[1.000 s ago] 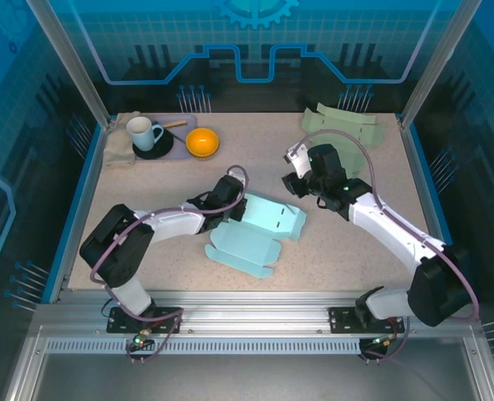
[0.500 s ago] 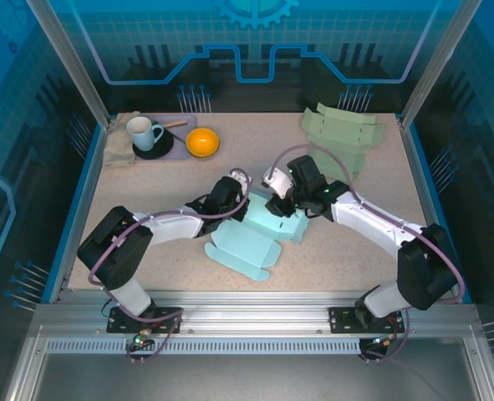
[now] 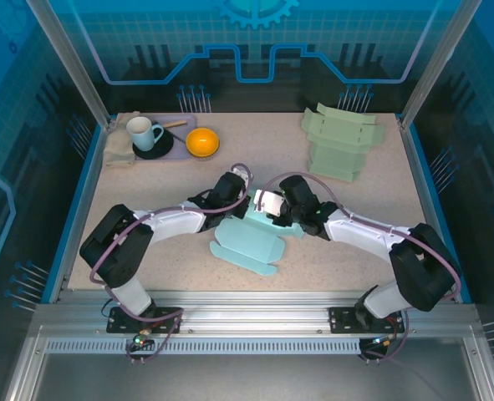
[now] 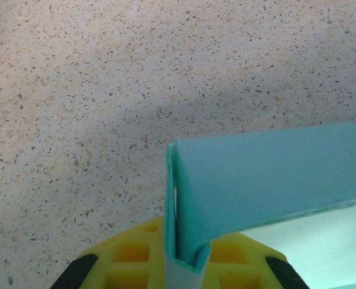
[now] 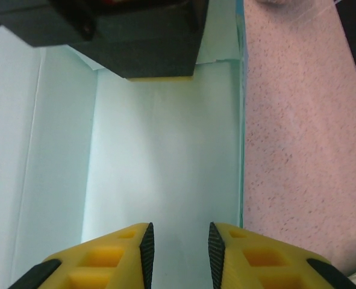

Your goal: Fold the paper box

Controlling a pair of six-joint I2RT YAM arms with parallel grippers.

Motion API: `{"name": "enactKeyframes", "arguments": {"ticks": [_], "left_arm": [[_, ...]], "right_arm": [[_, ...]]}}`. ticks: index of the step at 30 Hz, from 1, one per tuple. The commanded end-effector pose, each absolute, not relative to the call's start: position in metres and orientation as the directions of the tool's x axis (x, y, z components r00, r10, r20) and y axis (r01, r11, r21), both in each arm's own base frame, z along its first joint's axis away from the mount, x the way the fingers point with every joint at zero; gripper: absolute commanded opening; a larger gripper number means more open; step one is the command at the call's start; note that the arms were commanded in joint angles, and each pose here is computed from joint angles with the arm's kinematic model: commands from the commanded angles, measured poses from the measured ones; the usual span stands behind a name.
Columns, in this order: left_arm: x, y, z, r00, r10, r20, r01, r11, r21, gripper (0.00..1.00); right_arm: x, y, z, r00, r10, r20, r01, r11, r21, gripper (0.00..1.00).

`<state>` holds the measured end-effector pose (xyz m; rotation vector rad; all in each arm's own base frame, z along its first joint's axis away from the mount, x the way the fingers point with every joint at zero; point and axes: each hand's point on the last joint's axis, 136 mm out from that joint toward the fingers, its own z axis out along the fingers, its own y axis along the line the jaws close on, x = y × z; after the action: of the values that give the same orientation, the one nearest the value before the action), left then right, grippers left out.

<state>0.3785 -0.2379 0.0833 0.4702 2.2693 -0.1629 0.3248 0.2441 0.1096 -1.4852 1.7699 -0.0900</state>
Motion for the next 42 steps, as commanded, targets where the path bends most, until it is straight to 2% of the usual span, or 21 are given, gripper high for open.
{"name": "enactKeyframes", "arguments": {"ticks": [1,15,22,27,30,35,37,40,42], "left_arm": [[0.378,-0.241,0.084,-0.623,0.286,-0.728,0.391,0.92,0.027,0.06],[0.378,-0.237,0.073,-0.646,0.301,-0.701,0.38,0.924,0.046,0.06],[0.379,-0.239,0.076,-0.648,0.291,-0.704,0.376,0.926,0.037,0.06],[0.379,-0.239,0.077,-0.648,0.29,-0.704,0.376,0.926,0.036,0.06],[0.379,-0.24,0.077,-0.649,0.288,-0.704,0.377,0.926,0.031,0.06],[0.38,-0.241,0.077,-0.659,0.287,-0.695,0.374,0.927,0.028,0.07],[0.381,-0.24,0.08,-0.674,0.267,-0.689,0.354,0.935,0.016,0.14],[0.38,-0.237,0.1,-0.717,0.175,-0.675,0.315,0.945,-0.09,0.31],[0.376,-0.236,0.113,-0.718,0.141,-0.681,0.316,0.939,-0.138,0.36]], "right_arm": [[0.34,0.231,0.118,0.073,-0.876,-0.477,-0.719,0.286,-0.634,0.32],[0.333,0.223,0.151,0.15,-0.827,-0.542,-0.659,0.325,-0.678,0.35],[0.337,0.223,0.131,0.096,-0.839,-0.536,-0.702,0.325,-0.634,0.39],[0.341,0.222,0.115,0.071,-0.852,-0.518,-0.711,0.32,-0.626,0.38],[0.343,0.221,0.107,0.07,-0.863,-0.5,-0.714,0.307,-0.629,0.33],[0.347,0.219,0.101,0.063,-0.876,-0.478,-0.697,0.304,-0.649,0.13],[0.349,0.217,0.101,0.057,-0.882,-0.467,-0.684,0.306,-0.662,0.06],[0.352,0.21,0.098,0.034,-0.895,-0.445,-0.664,0.313,-0.679,0.02],[0.354,0.207,0.096,0.018,-0.898,-0.44,-0.659,0.32,-0.68,0.0]]}}
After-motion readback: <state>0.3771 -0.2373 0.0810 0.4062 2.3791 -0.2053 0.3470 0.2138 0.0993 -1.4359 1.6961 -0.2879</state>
